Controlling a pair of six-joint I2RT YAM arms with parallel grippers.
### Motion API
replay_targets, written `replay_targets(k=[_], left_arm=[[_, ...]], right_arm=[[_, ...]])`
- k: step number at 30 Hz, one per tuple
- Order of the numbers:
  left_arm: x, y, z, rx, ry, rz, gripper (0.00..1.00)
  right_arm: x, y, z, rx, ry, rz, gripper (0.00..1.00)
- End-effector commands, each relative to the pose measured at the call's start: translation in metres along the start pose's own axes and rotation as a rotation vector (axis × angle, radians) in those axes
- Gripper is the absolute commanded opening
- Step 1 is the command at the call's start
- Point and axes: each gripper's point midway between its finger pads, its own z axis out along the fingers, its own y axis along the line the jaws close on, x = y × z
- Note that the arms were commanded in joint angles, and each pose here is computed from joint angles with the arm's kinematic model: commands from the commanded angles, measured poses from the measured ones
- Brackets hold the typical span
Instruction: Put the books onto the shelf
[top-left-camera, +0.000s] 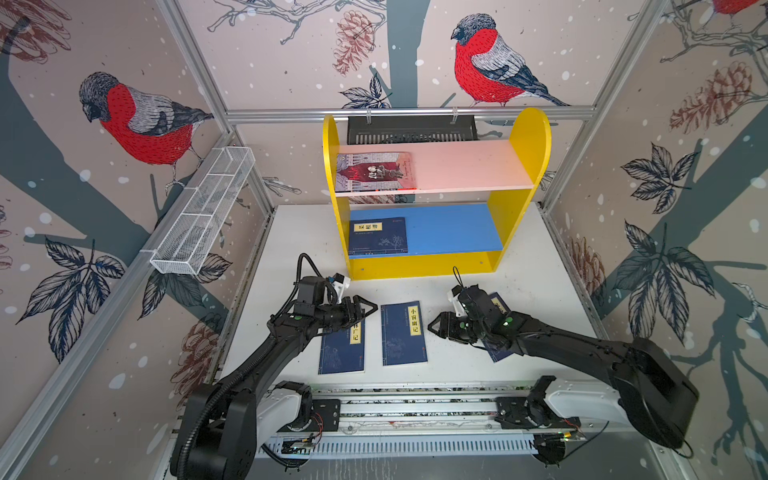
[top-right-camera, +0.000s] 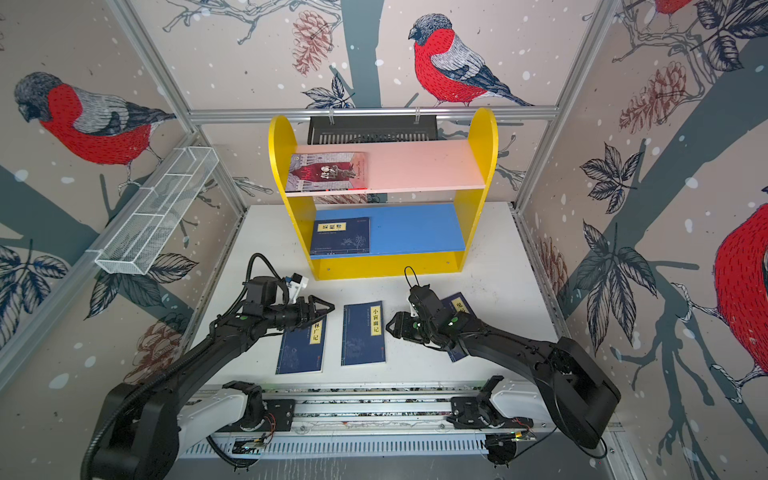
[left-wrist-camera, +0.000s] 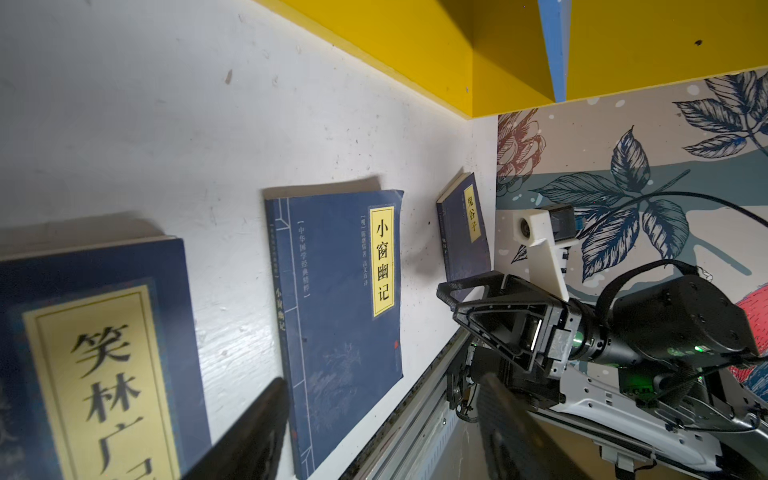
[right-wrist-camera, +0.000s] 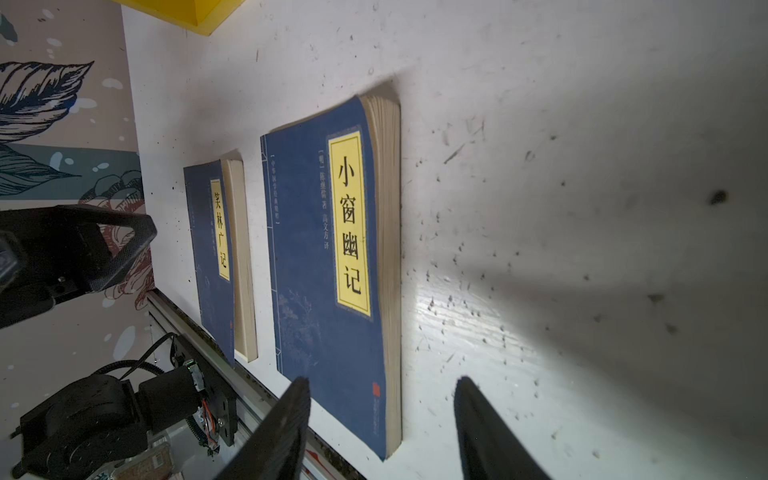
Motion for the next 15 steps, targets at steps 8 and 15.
replay_targets(k=[8, 15], left_arm=[[0.018, 0.005, 0.030, -0.027, 0.064, 0.163, 0.72], [0.027, 0.011, 0.039, -0.063, 0.098, 0.183, 0.73]], right_arm=[[-0.002, -0.006, 0.014, 0.014, 0.014, 0.013, 0.58], [0.001, -0.005, 0.022, -0.001, 0.052, 0.001, 0.58]])
